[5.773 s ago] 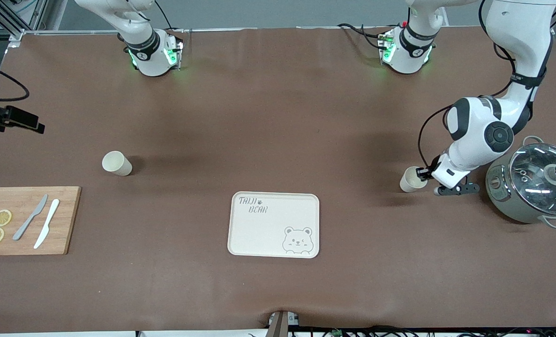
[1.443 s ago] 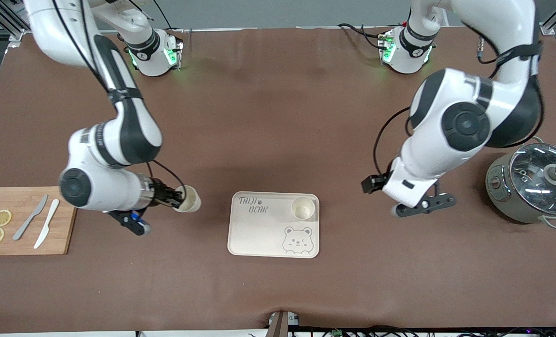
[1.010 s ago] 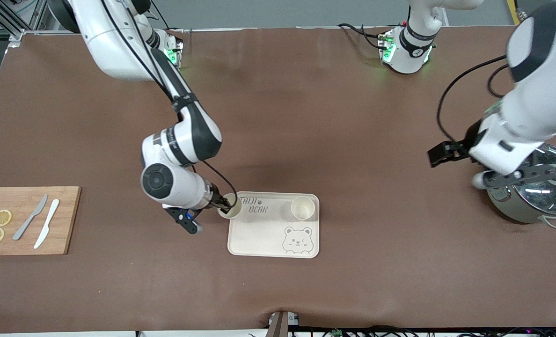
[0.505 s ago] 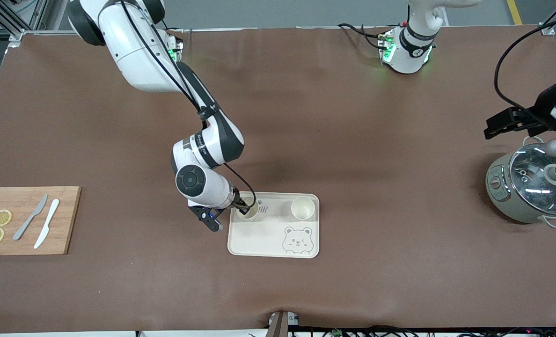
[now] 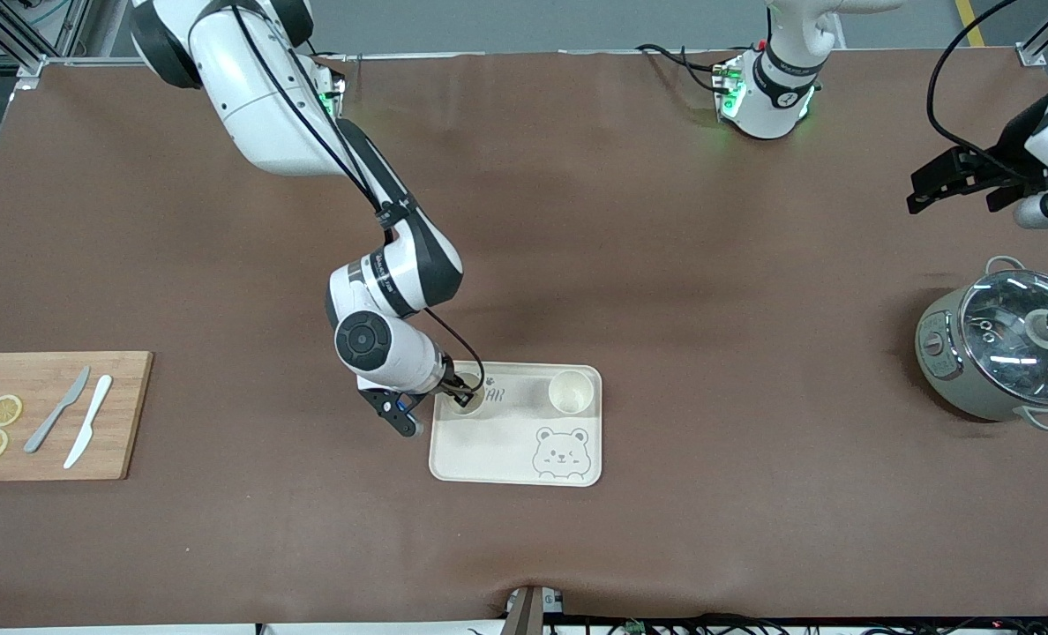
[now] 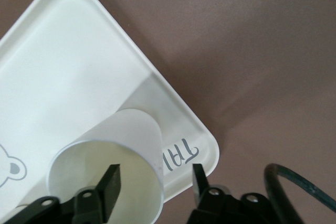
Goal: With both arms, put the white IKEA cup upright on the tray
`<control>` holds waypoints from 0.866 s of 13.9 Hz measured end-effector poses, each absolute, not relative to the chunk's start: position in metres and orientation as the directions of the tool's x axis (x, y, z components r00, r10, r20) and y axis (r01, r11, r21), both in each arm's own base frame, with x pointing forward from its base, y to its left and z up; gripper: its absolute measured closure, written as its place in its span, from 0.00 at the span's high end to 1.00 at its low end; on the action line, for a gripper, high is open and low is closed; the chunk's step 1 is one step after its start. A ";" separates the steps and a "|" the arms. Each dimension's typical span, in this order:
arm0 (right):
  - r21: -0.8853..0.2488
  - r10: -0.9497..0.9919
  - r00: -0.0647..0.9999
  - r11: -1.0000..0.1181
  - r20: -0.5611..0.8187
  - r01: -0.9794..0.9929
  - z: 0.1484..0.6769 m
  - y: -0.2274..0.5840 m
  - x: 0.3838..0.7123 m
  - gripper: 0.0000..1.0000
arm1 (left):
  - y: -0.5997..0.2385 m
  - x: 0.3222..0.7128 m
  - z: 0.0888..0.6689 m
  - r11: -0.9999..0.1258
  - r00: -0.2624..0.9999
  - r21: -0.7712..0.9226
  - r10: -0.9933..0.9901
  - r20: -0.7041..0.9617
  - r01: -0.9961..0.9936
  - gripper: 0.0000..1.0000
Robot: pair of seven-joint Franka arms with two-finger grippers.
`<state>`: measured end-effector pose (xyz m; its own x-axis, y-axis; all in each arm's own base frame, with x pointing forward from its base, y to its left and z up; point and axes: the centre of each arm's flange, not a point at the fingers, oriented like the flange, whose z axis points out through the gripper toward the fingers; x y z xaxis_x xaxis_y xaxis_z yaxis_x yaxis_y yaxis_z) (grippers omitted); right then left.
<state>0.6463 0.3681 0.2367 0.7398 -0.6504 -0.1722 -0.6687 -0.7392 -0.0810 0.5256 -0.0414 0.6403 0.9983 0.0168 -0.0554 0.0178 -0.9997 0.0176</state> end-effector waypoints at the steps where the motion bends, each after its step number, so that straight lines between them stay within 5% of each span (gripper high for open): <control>1: -0.080 -0.647 0.743 -0.743 -0.174 -0.665 0.243 0.369 0.648 0.81 | -0.043 0.524 0.642 -1.000 0.999 0.016 0.014 -0.052 0.015 1.00; 3: -0.065 -0.637 0.748 -0.752 -0.185 -0.656 0.267 0.370 0.654 1.00 | -0.043 0.523 0.642 -1.000 0.999 0.015 0.015 -0.050 0.016 1.00; 12: -0.026 -0.581 0.776 -0.796 -0.248 -0.604 0.438 0.269 0.677 1.00 | -0.046 0.525 0.637 -1.000 0.999 0.015 0.011 -0.049 0.011 1.00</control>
